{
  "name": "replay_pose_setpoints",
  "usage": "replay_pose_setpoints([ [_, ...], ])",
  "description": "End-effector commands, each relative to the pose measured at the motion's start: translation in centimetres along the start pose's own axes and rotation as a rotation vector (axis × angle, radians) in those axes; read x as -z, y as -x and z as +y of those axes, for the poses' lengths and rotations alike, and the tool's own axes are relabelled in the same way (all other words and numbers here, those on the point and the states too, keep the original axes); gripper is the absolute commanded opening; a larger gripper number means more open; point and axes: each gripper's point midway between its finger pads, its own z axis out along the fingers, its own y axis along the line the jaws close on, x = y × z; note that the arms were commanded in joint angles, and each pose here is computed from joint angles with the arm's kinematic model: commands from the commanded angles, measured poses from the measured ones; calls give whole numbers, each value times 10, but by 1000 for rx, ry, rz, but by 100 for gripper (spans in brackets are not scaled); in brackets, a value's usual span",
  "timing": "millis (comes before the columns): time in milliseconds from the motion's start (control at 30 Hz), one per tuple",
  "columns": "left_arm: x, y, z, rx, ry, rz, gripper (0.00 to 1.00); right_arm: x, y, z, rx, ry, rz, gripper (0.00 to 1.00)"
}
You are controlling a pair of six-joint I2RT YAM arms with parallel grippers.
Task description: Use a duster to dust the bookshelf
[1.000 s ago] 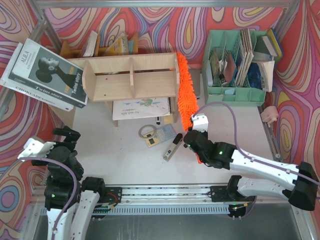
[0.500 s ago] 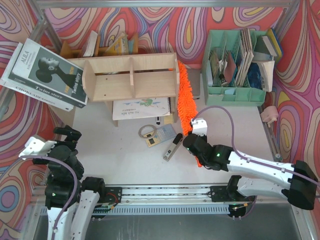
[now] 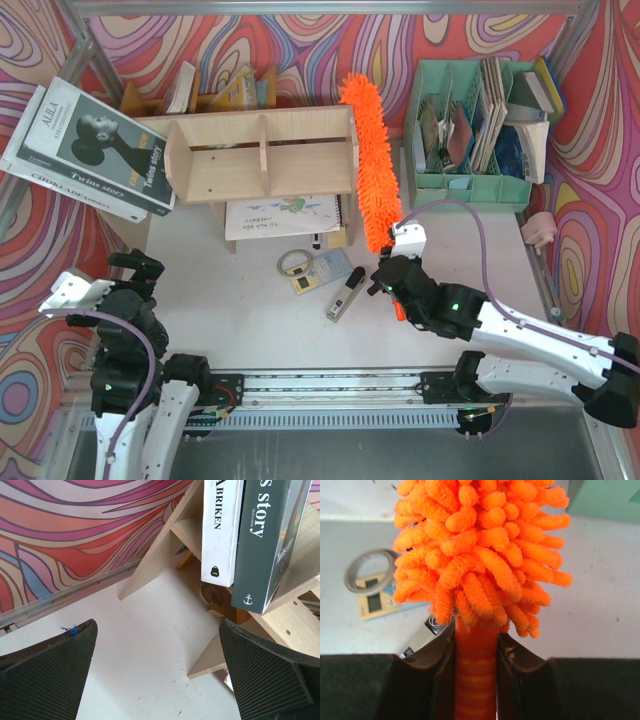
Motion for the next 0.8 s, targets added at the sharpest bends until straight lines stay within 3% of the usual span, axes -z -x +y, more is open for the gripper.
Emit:
replay_pose_setpoints([
  [0, -3, -3, -3, -19, -6, 3, 99, 12, 46, -4, -39, -11, -123, 0],
  [500, -4, -6, -8, -29, -23, 21, 98, -18, -50, 1, -43, -24, 72, 0],
  [600, -4, -7, -8, -30, -23, 23, 99, -15, -41, -4, -39, -46, 50, 0],
  [767, -5, -8, -9, -31, -26, 28, 99, 6, 24, -4, -56, -17, -77, 0],
])
